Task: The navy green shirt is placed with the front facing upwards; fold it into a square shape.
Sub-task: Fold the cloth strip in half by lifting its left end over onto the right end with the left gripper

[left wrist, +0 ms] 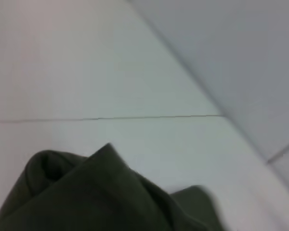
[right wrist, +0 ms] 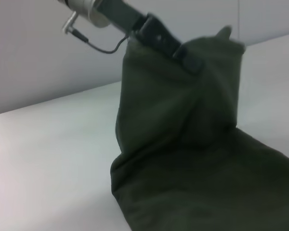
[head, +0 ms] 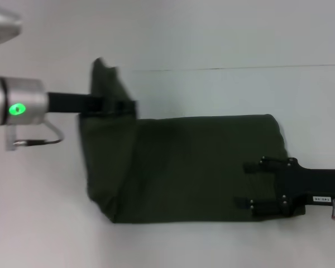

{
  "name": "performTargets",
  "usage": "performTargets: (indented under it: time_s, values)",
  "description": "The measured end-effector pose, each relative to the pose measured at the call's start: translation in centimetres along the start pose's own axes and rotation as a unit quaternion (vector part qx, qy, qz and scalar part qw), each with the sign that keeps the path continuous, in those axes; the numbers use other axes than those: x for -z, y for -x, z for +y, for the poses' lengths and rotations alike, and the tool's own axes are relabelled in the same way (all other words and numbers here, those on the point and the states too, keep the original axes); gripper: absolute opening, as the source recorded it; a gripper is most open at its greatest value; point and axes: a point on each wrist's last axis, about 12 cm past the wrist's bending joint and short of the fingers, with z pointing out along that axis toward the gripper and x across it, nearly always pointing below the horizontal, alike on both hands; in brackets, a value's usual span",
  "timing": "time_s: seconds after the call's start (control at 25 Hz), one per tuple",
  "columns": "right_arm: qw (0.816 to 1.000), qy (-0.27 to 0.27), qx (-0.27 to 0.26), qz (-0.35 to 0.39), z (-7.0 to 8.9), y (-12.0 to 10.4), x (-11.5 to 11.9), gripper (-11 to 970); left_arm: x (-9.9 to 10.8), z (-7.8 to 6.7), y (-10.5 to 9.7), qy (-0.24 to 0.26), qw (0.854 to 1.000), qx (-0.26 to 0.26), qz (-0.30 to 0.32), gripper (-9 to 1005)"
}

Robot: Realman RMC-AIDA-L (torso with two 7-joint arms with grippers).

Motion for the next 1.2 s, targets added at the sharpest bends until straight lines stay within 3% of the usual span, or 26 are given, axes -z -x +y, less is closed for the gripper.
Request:
performTargets:
  time_s: [0.32,0.8,1.2]
  values:
    - [0.998,-0.044,-0.035,-0.018,0.3,-1.8,2.3,913,-4.9,-3.5,1.2,-0.062,0.998,-0.015,-0.012,37]
    - [0.995,-0.075,-0.06,-0.029,0.5,-3.1,3.7,912,-8.6,-7.4,1.8,-0.107,0.993,-0.039,-0.018,39]
    - [0.994,-0.077,-0.067,-0.03,0.7,-3.4,3.7,912,-12.0,-8.3,0.7,-0.086,0.996,-0.04,-0.002,40]
